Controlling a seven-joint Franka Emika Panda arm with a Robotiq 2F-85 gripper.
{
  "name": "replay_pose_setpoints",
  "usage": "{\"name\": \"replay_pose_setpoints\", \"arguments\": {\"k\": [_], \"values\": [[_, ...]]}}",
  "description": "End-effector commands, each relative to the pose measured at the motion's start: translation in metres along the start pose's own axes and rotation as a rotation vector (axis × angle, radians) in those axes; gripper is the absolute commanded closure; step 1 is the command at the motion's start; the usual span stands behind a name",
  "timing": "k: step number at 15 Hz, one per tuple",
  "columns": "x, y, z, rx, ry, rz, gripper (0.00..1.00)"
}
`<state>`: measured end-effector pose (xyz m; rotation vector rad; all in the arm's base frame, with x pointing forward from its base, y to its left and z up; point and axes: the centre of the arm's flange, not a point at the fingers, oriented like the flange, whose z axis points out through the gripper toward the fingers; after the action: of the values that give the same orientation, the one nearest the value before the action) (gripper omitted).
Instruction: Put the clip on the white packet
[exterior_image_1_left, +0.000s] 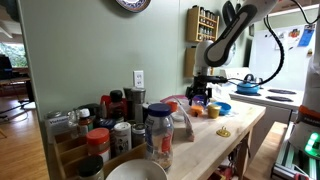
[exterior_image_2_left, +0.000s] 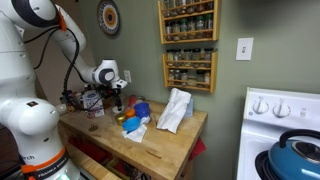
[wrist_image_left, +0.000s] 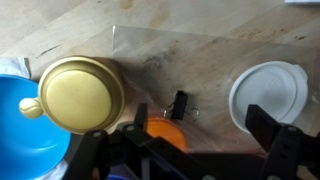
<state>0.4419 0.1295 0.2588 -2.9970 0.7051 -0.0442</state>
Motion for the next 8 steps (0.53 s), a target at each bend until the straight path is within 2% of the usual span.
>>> {"name": "replay_pose_setpoints", "arguments": {"k": [1,8], "values": [[0.003,-0.002,0.02,0.009,0.009,0.052,0.0],[0.007,-0.004,0.037,0.039,0.038,0.106,0.0]]}}
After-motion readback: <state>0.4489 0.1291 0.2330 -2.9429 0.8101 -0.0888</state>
